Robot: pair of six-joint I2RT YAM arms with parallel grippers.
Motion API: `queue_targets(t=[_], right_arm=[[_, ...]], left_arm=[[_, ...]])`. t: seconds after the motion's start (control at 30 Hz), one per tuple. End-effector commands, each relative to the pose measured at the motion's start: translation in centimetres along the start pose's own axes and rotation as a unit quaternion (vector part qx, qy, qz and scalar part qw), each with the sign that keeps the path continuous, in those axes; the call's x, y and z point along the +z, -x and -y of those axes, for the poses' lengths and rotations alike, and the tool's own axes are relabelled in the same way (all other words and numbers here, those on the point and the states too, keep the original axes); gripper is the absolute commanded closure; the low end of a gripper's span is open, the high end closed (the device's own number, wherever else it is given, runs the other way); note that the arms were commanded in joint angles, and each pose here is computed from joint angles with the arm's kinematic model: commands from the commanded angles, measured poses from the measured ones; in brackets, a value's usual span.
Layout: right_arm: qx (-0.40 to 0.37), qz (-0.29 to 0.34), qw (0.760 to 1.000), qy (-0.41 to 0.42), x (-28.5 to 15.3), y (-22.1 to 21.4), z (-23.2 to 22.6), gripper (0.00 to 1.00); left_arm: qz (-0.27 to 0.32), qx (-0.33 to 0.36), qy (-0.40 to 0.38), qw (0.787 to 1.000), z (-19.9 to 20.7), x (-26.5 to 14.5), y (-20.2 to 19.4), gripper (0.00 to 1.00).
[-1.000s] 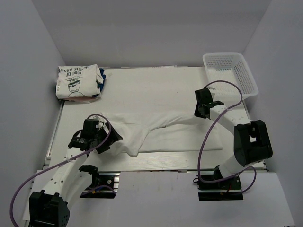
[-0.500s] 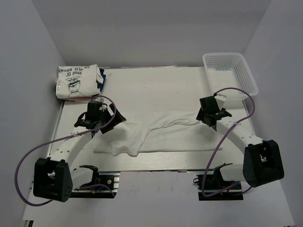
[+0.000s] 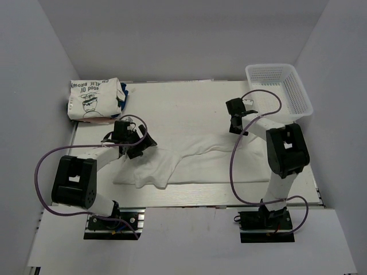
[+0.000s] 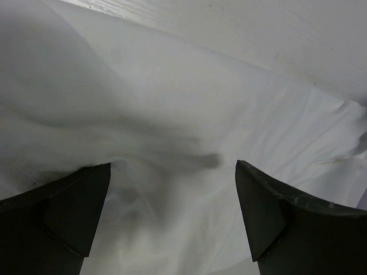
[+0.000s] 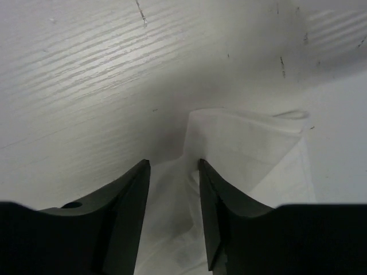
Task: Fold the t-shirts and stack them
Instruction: Fold the other side of the tshirt into a rectangle
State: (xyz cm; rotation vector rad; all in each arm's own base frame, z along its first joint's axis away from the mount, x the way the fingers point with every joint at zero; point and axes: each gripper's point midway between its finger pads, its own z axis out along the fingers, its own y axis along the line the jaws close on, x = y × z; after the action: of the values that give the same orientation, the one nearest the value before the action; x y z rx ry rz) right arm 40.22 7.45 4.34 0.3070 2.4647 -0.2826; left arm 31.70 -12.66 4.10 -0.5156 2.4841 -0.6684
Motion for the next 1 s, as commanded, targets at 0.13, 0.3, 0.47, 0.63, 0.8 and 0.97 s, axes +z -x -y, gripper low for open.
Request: queue_targets(t=[0.13, 0.3, 0.47, 0.63, 0.8, 0.97], right_arm=[[0.004, -0.018, 0.996, -0.084, 0.9, 0.8, 1.6, 0.74], [0.017, 0.011, 0.995, -0.093, -0.1, 1.9, 2.6, 0.88], [0.013, 0.021, 0.994, -0.105, -0.9, 2.5, 3.6, 1.0], [0.026, 0.027, 0.995, -0.096, -2.7, 2.0, 5.1, 1.0], [0.043, 0.062, 0.997, -0.022, -4.8, 1.9, 5.2, 0.95], [0.057, 0.045, 0.997, -0.03, -5.1, -0.2, 7.2, 0.55]], left_arm=[[0.002, -0.001, 0.047, 0.999, -2.5, 0.8, -0.3, 0.0], [0.011, -0.013, 0.097, 0.995, -4.7, 0.8, -0.3, 0.0], [0.009, -0.025, 0.134, 0.991, -6.0, 0.6, -0.6, 0.0], [0.018, -0.034, 0.157, 0.987, -6.8, 0.5, 0.1, 0.0], [0.012, -0.039, 0.165, 0.985, -7.3, 0.7, 0.0, 0.0], [0.023, -0.03, 0.173, 0.984, -7.3, 0.8, 1.3, 0.0]])
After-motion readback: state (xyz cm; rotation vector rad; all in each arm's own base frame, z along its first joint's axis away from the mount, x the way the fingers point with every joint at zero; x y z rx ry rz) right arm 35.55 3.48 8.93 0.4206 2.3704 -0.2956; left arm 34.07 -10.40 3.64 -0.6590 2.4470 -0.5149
